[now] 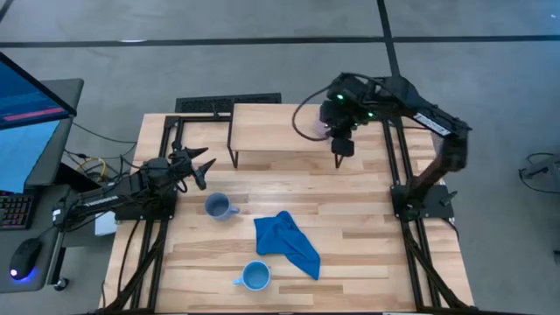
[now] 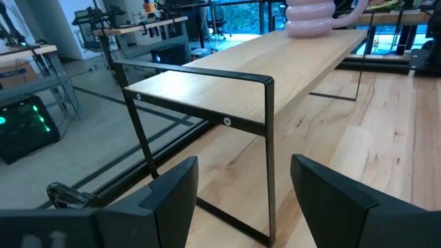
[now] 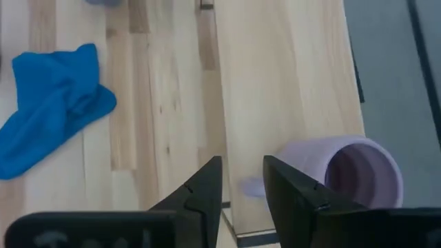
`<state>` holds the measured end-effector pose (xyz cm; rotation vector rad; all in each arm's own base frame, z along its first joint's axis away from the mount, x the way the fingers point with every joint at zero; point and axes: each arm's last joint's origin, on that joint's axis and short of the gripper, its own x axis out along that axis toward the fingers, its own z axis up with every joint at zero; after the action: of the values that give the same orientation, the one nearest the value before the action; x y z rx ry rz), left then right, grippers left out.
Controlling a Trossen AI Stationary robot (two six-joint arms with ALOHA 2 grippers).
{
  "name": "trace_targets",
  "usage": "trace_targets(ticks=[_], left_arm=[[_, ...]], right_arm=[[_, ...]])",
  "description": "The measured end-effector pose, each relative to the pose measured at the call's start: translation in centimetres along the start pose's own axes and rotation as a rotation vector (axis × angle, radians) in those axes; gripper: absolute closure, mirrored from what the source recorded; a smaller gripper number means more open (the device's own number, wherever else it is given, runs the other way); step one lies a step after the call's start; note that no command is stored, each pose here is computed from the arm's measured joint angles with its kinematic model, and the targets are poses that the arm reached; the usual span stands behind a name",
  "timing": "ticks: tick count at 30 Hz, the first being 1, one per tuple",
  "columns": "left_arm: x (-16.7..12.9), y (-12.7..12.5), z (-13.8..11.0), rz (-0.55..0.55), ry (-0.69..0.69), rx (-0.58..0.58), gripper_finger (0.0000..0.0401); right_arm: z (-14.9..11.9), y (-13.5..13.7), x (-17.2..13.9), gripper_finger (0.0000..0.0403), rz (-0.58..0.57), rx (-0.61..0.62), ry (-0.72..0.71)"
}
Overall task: Stack small to large cups/mugs on shelf
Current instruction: Put the blue mug on the shelf
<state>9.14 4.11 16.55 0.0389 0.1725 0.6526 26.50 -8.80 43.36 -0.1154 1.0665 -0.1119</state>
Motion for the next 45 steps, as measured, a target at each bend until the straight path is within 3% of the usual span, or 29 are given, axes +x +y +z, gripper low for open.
trace_targets(ticks=[5, 12, 19, 25, 31, 35, 40, 45], left_arm=[[0.0, 0.0, 0.0, 0.0, 0.0, 0.0, 0.0177], [0.0, 0.0, 0.0, 0.0, 0.0, 0.0, 0.0177], [0.0, 0.0, 0.0, 0.0, 0.0, -0.033, 0.0177], [0.0, 0.0, 0.0, 0.0, 0.0, -0.046, 0.0177], [0.0, 0.0, 0.0, -0.002, -0.003, -0.115, 0.0177], [-0.2, -0.2, 0.3, -0.088, 0.044, -0.132, 0.0177], [-1.3, -0.1, 2.7, -0.231, 0.053, -0.196, 0.0177], [-3.0, 0.4, 5.5, -0.282, 0.084, -0.377, 0.0177]], right_arm=[[-3.4, 1.2, 0.9, 0.0274, -0.028, 0.015, -0.087], [-9.3, 3.4, 2.5, 0.0274, -0.05, 0.148, -0.24], [-13.3, 6.8, 3.9, 0.0274, 0.043, 0.222, -0.391], [-14.0, 9.6, 4.6, 0.0274, 0.169, 0.246, -0.468], [-13.8, 12.1, 6.2, 0.0274, 0.258, 0.172, -0.473], [-13.4, 13.5, 7.2, 0.0274, 0.292, 0.166, -0.495], [-13.1, 15.0, 8.4, 0.0274, 0.304, 0.137, -0.456], [-13.0, 15.4, 9.2, 0.0274, 0.267, 0.149, -0.42]])
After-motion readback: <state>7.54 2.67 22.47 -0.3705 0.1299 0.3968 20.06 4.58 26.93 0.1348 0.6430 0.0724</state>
